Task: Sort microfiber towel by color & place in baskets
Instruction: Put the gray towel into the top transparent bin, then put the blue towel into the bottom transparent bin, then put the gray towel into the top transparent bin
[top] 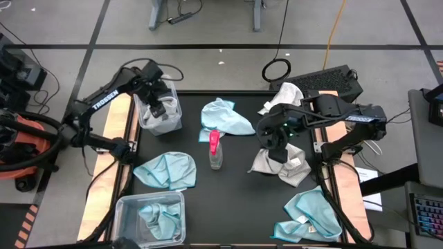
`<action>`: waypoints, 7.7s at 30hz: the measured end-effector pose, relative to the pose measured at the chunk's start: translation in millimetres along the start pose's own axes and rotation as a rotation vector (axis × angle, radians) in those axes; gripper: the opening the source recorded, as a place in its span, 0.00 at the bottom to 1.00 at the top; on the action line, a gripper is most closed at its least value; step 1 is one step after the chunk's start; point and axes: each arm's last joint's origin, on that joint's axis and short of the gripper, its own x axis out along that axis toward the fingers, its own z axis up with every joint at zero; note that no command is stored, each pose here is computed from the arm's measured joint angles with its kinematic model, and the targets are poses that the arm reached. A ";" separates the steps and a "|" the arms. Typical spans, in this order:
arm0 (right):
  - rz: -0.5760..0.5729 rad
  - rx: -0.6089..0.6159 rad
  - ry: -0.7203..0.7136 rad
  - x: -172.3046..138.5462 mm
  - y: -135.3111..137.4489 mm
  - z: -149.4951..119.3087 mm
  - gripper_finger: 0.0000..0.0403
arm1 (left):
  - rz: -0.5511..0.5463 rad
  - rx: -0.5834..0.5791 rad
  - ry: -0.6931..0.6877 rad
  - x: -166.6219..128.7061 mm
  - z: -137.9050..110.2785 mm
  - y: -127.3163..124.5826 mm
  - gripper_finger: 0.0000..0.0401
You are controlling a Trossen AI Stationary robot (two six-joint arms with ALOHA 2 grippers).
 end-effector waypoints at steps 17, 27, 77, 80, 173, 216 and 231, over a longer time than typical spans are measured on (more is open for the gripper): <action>-0.012 0.026 -0.014 -0.9 21.8 -6.9 0.54 | 0.012 0.011 0.023 56.8 15.6 11.5 0.11; 0.003 0.007 -0.010 -1.4 28.8 -9.7 0.54 | -0.004 -0.012 -0.019 18.7 9.4 5.5 0.26; -0.037 -0.129 -0.063 -44.4 14.0 -32.4 0.54 | -0.294 0.653 -0.044 11.0 -88.1 -188.6 0.56; -0.039 -0.127 -0.056 -45.5 13.3 -33.9 0.54 | -0.272 0.624 -0.025 30.7 -94.9 -189.1 0.62; -0.040 -0.238 -0.198 -98.1 7.1 -69.1 0.54 | -0.462 0.489 0.112 -149.3 -119.2 -303.1 0.04; -0.041 -0.277 -0.184 -96.7 7.1 -69.9 0.54 | -0.198 0.372 -0.170 -122.9 -181.3 -372.0 0.71; -0.089 -0.321 -0.047 -20.0 14.6 -77.8 0.54 | -0.085 0.337 -0.514 -153.5 -119.8 -311.6 0.71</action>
